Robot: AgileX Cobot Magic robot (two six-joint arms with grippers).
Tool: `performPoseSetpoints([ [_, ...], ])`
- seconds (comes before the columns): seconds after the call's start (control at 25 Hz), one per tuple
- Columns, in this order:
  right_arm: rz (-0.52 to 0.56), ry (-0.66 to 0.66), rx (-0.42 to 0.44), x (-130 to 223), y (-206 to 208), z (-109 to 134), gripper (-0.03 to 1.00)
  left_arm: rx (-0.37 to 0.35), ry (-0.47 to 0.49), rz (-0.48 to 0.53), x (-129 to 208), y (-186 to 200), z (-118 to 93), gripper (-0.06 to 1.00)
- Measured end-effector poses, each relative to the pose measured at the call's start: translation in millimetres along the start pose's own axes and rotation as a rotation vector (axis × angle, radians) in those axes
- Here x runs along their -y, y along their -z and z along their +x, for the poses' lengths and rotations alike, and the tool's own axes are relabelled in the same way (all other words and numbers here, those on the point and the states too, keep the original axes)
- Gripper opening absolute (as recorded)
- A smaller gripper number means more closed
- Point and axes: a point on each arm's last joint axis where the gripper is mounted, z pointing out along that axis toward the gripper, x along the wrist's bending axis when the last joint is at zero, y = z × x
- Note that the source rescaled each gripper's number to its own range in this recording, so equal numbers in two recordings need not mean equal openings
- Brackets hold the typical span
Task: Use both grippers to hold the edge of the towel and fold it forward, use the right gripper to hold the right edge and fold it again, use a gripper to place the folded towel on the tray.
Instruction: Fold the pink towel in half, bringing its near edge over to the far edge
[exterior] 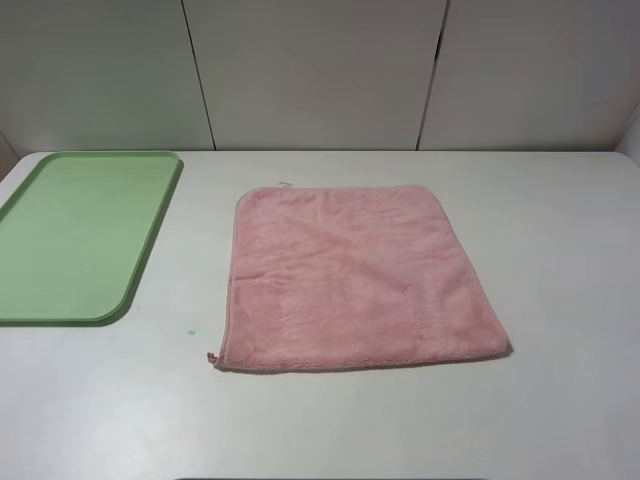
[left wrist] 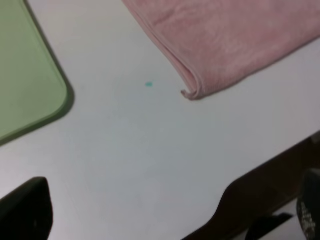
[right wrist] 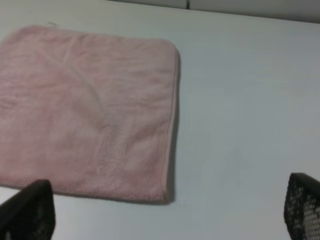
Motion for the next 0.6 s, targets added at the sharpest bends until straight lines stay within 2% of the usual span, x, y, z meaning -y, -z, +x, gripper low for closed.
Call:
performPoseSetpoints([
  [0.32,0.065,0.116,-0.108,-30,-6,-2,1.0,0.049,-0.208,0.147,-31,-9,5,0.98],
  [0.6,0.174,0.306,-0.214,-40,-30,0,1.0,0.003,-0.451,0.279,-53,-29,8,0.98],
])
